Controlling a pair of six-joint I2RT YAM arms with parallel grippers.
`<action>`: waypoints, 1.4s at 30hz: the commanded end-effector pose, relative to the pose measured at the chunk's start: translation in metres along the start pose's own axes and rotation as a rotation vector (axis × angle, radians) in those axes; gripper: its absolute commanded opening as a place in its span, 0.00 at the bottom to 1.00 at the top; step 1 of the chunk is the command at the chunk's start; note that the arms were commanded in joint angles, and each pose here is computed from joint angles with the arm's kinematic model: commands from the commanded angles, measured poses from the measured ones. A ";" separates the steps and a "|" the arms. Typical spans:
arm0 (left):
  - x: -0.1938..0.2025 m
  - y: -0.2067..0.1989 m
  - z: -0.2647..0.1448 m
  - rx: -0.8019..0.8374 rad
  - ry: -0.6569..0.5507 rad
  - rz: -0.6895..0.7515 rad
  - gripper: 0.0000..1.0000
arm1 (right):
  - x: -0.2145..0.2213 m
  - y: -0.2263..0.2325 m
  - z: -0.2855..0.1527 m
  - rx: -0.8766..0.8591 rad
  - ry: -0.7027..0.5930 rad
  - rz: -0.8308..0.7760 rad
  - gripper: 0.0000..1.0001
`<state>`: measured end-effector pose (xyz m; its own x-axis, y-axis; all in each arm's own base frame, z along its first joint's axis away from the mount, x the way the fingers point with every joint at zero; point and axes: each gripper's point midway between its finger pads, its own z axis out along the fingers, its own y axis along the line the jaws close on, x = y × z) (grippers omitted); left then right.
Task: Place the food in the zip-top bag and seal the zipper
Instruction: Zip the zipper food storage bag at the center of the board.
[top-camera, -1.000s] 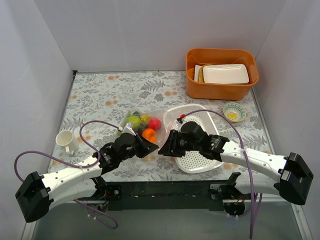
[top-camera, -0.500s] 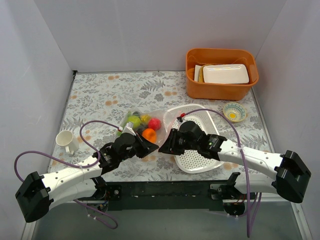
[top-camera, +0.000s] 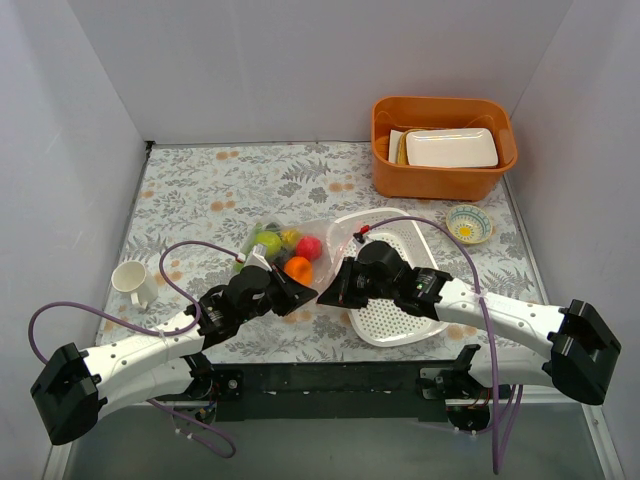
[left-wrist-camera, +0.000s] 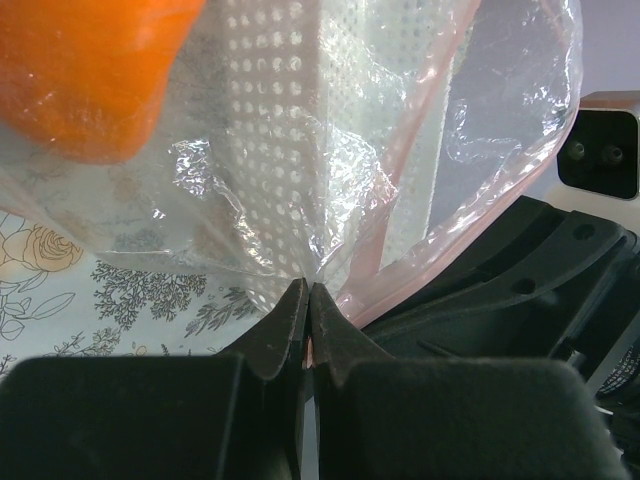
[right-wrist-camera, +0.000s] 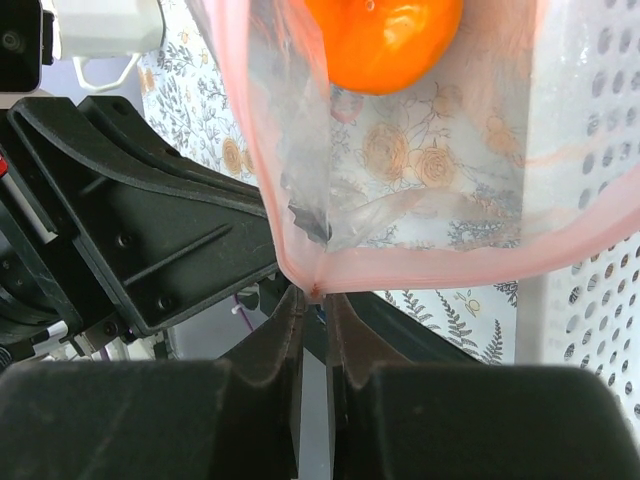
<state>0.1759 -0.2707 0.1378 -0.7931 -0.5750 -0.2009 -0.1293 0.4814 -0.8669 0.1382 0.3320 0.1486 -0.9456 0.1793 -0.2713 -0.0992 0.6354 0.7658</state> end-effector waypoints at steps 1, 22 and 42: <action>0.002 -0.014 -0.004 0.029 0.019 -0.214 0.00 | -0.013 0.022 -0.005 -0.070 -0.055 -0.002 0.10; 0.005 -0.013 -0.002 0.026 0.033 -0.209 0.00 | -0.009 0.018 0.003 -0.067 -0.033 0.021 0.24; 0.004 -0.017 -0.003 0.053 0.031 -0.222 0.00 | -0.006 0.013 0.005 -0.061 -0.025 0.041 0.17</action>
<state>0.1750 -0.2726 0.1375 -0.7980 -0.5697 -0.1965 -0.1215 0.4715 -0.8734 0.1391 0.3376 0.1476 -0.9502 0.2035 -0.2358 -0.0639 0.6137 0.7870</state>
